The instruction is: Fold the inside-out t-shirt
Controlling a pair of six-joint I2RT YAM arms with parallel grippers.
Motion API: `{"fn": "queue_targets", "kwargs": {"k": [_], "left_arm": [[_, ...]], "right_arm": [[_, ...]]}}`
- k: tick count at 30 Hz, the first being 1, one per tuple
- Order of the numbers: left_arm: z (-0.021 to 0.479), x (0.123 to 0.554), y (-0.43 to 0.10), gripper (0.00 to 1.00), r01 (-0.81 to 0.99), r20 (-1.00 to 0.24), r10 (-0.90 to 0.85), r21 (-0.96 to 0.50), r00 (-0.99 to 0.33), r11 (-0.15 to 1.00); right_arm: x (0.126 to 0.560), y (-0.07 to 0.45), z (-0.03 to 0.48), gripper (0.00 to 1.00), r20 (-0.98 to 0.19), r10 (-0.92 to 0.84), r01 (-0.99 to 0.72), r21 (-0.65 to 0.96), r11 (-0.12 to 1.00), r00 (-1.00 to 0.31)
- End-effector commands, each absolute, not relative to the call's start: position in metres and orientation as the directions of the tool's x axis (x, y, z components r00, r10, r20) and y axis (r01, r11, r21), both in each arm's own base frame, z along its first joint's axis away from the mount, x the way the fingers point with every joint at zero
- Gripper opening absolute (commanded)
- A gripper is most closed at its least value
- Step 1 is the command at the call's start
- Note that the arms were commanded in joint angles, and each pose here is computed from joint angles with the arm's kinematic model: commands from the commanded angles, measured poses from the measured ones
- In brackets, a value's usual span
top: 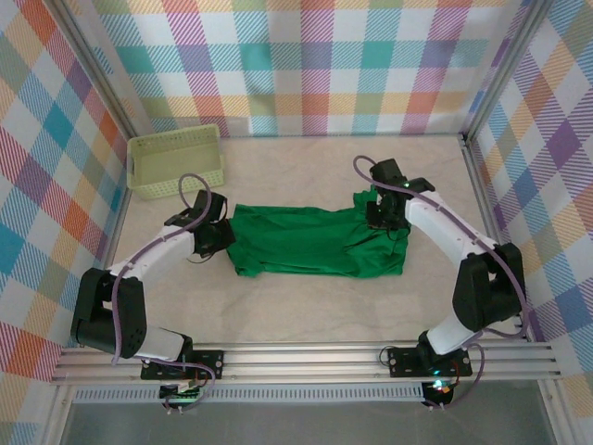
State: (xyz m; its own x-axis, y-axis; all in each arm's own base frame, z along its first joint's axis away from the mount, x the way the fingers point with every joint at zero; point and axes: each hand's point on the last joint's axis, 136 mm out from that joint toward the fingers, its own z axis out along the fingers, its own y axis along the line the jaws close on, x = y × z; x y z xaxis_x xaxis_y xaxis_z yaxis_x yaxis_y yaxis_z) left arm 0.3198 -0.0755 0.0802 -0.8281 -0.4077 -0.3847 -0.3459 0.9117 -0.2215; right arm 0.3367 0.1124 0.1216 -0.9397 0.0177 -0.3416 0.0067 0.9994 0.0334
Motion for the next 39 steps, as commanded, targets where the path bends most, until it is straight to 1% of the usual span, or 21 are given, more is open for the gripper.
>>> {"fn": "queue_targets", "kwargs": {"k": [1,9,18,20,24,26,29,31,37,38,39], "left_arm": [[0.082,0.317,-0.076,0.0,-0.334,-0.395,-0.398,-0.224,-0.828,0.916],[0.081,0.317,-0.076,0.0,-0.333,-0.391,-0.397,-0.221,-0.83,0.916],[0.079,0.317,-0.076,0.0,-0.336,-0.385,-0.395,-0.214,-0.834,0.917],[0.08,0.317,-0.077,0.0,-0.335,-0.383,-0.395,-0.216,-0.835,0.917],[0.081,0.317,-0.075,0.0,-0.337,-0.388,-0.395,-0.212,-0.833,0.917],[0.081,0.317,-0.075,0.0,-0.339,-0.389,-0.396,-0.21,-0.832,0.917],[0.08,0.316,-0.075,0.0,-0.338,-0.387,-0.395,-0.207,-0.833,0.918],[0.079,0.317,-0.074,0.0,-0.34,-0.387,-0.396,-0.208,-0.833,0.917],[0.08,0.317,-0.074,0.0,-0.34,-0.389,-0.396,-0.207,-0.832,0.917],[0.08,0.317,-0.074,0.0,-0.341,-0.389,-0.396,-0.205,-0.832,0.918],[0.081,0.317,-0.074,0.0,-0.34,-0.391,-0.396,-0.205,-0.831,0.918]], "right_arm": [[0.332,0.103,0.107,0.29,-0.299,0.002,0.021,-0.058,0.998,-0.954],[0.341,0.097,0.089,0.37,-0.288,-0.066,-0.012,-0.185,0.983,-0.955],[0.339,0.103,0.069,0.43,-0.244,-0.091,-0.043,-0.195,0.98,-0.965],[0.339,0.103,0.067,0.43,-0.237,-0.095,-0.047,-0.201,0.979,-0.967],[0.338,0.1,0.068,0.36,-0.236,-0.098,-0.046,-0.216,0.975,-0.967],[0.336,0.098,0.069,0.36,-0.235,-0.103,-0.049,-0.223,0.974,-0.966],[0.333,0.1,0.072,0.44,-0.235,-0.119,-0.066,-0.221,0.973,-0.965],[0.332,0.102,0.071,0.47,-0.233,-0.131,-0.08,-0.216,0.973,-0.964],[0.329,0.101,0.057,0.46,-0.196,-0.137,-0.089,-0.236,0.968,-0.971],[0.329,0.101,0.056,0.43,-0.196,-0.136,-0.087,-0.243,0.966,-0.971],[0.329,0.1,0.056,0.36,-0.195,-0.135,-0.085,-0.249,0.965,-0.971]]}}
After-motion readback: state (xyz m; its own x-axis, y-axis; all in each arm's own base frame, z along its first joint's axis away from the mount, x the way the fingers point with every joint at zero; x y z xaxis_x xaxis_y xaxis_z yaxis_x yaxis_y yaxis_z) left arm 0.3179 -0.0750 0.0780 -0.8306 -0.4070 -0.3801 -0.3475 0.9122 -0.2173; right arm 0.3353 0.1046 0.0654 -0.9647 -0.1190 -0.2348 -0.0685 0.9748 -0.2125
